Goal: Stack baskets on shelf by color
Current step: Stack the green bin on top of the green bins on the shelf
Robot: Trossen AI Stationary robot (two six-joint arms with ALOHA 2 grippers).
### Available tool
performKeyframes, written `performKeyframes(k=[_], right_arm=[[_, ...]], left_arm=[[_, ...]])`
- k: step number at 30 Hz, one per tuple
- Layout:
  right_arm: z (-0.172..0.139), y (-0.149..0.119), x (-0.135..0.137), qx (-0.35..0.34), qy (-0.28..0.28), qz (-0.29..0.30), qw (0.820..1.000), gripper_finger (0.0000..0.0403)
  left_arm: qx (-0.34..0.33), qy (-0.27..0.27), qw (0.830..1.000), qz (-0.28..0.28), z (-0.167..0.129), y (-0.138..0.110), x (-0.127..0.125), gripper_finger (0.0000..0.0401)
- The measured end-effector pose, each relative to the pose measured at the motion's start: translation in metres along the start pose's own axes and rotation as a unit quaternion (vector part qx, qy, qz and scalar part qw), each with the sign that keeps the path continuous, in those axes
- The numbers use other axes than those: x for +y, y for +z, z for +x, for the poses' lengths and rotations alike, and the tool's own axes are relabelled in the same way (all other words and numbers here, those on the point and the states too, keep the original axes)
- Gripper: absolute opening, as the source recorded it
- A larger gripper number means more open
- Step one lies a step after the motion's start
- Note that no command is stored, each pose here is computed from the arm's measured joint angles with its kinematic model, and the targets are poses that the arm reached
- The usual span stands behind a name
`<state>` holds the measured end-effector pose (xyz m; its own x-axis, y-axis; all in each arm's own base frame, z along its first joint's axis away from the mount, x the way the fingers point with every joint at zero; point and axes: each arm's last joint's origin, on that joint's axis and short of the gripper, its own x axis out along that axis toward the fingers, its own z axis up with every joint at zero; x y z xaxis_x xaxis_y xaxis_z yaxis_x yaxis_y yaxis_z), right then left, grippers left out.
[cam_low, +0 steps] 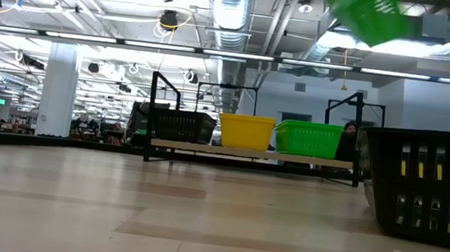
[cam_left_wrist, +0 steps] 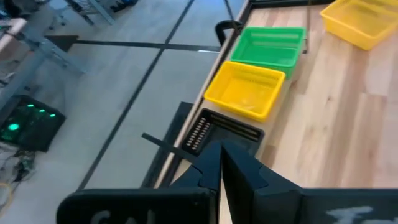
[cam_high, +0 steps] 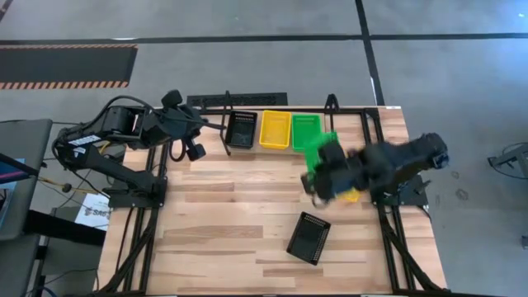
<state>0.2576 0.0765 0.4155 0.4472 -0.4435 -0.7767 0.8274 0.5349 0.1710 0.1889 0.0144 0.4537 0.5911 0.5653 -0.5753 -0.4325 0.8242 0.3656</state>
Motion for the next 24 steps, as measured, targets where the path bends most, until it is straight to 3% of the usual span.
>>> performKeyframes(k=[8,13,18,24], right_arm=[[0.035,0.087,-0.023,-0.047,0.008,-0.036,0.998,0.0003],[0.058,0.130,-0.036,-0.092,0.032,-0.016,0.995,0.0003],[0.081,0.148,-0.049,-0.075,0.019,0.016,0.997,0.0003],[0.126,0.140,-0.058,0.034,-0.054,0.032,0.997,0.0003]], left_arm=[[0.001,-0.027,1.000,0.000,0.000,0.000,-0.002,0.0002],[0.001,-0.027,1.000,0.006,0.000,0.000,-0.002,0.0002],[0.001,-0.027,1.000,0.012,0.000,0.000,-0.002,0.0002],[0.002,-0.033,0.999,0.020,0.000,0.000,-0.002,0.0002]])
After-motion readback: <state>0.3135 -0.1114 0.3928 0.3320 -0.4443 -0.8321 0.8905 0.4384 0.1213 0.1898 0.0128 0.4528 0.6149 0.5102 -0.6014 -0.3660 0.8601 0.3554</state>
